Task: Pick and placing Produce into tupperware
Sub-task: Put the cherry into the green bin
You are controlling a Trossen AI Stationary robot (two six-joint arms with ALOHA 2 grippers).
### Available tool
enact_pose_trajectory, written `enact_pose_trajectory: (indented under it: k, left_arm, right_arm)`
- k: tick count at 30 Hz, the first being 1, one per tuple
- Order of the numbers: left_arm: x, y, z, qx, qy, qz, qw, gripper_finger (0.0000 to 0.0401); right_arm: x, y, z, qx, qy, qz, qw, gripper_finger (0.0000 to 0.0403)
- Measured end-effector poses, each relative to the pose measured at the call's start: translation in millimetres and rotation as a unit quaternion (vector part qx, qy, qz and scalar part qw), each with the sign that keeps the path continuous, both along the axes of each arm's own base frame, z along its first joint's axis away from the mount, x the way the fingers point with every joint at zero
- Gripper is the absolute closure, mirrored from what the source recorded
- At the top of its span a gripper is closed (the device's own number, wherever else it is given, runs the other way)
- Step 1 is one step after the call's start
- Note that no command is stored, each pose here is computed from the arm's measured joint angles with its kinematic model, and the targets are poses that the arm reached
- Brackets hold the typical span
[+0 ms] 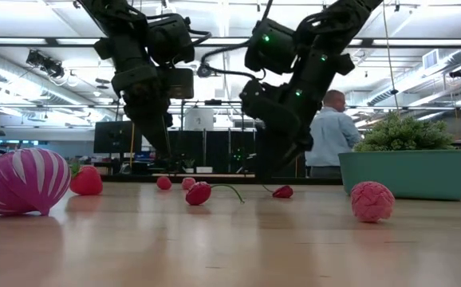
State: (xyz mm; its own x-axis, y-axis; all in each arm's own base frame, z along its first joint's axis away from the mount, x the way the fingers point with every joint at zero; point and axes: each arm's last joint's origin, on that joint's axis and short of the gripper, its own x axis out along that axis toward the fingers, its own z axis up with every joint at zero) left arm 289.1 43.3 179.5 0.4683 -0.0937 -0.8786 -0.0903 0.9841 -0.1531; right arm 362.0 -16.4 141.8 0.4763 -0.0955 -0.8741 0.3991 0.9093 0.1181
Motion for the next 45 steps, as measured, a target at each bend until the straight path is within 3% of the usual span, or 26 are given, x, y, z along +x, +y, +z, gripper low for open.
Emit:
enact_pose_trajectory:
  k: [13,18,25,31,39,45]
  left_arm:
    - [1,0,0,-0.002,-0.004,0.004,1.0,0.033]
    - [1,0,0,-0.002,-0.005,0.004,1.0,0.0326]
    - [1,0,0,-0.002,-0.005,0.004,1.0,0.0334]
    - [1,0,0,-0.001,-0.005,0.004,1.0,0.0335]
    - [1,0,1,0.0,-0.008,0.003,1.0,0.0333]
    - [2,0,1,0.0,-0.012,0.003,1.0,0.0341]
  right_arm:
    - [0,-7,-11,0.019,0.01,-0.04,0.999,0.0242]
    - [0,-7,-11,0.029,0.012,-0.043,0.999,0.0285]
    - [0,-8,-11,0.039,0.012,-0.036,0.999,0.0386]
    - [-1,-13,-8,0.035,0.008,-0.043,0.998,0.0388]
    - [-10,-6,42,0.005,-0.059,-0.037,0.998,0.0394]
    - [-46,17,90,-0.066,-0.048,-0.079,0.994,0.0396]
